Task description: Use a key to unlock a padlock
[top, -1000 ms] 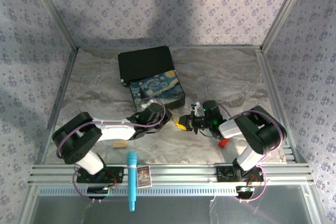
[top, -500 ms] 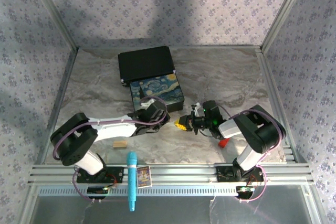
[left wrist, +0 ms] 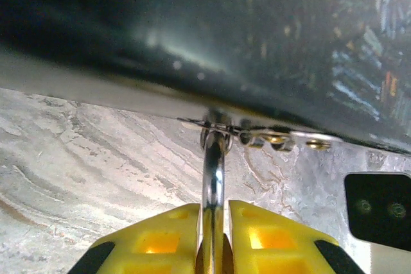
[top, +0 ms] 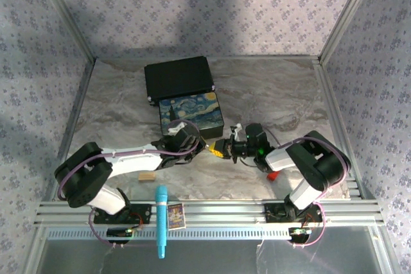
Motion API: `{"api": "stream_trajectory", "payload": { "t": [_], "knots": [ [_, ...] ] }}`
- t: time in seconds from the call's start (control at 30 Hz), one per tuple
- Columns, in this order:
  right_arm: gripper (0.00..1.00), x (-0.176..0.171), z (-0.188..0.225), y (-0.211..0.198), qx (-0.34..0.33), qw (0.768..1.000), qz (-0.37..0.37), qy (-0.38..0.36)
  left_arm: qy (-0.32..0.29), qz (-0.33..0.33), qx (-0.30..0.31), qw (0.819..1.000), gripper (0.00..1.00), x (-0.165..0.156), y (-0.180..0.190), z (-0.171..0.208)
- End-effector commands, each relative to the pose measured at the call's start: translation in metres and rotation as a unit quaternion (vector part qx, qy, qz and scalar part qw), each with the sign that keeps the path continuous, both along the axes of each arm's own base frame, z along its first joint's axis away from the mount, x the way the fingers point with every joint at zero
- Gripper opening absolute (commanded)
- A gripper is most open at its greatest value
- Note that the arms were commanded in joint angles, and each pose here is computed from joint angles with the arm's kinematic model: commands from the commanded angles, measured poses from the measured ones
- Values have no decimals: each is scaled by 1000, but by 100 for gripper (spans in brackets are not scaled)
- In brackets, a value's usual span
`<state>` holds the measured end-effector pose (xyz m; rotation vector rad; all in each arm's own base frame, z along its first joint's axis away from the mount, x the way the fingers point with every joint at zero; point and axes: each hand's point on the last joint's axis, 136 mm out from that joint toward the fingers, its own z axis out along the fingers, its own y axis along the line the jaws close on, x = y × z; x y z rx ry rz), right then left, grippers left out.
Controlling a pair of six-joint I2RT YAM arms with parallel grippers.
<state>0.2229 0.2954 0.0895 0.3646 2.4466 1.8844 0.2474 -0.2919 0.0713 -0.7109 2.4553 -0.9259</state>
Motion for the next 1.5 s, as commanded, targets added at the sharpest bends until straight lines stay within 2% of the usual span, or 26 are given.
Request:
{"api": "stream_trajectory", "payload": {
  "t": [0.0,0.23,0.63,1.13,1.47],
  "knots": [
    [0,2,6,6,20,1000,-6,-4,-29,20,-50,998,15,12,-6,29],
    [0,-6,3,1,18,1000,-5,1,-27,41,-63,997,14,13,-1,28],
    [0,-10,-5,13,24,1000,0,8,-31,41,-64,997,14,14,-1,33],
    [0,-18,-18,7,16,1000,-12,22,-27,57,-70,996,14,16,2,29],
    [0,-13,-10,14,29,1000,-11,7,-27,51,-78,995,13,15,-1,33]
  ]
}}
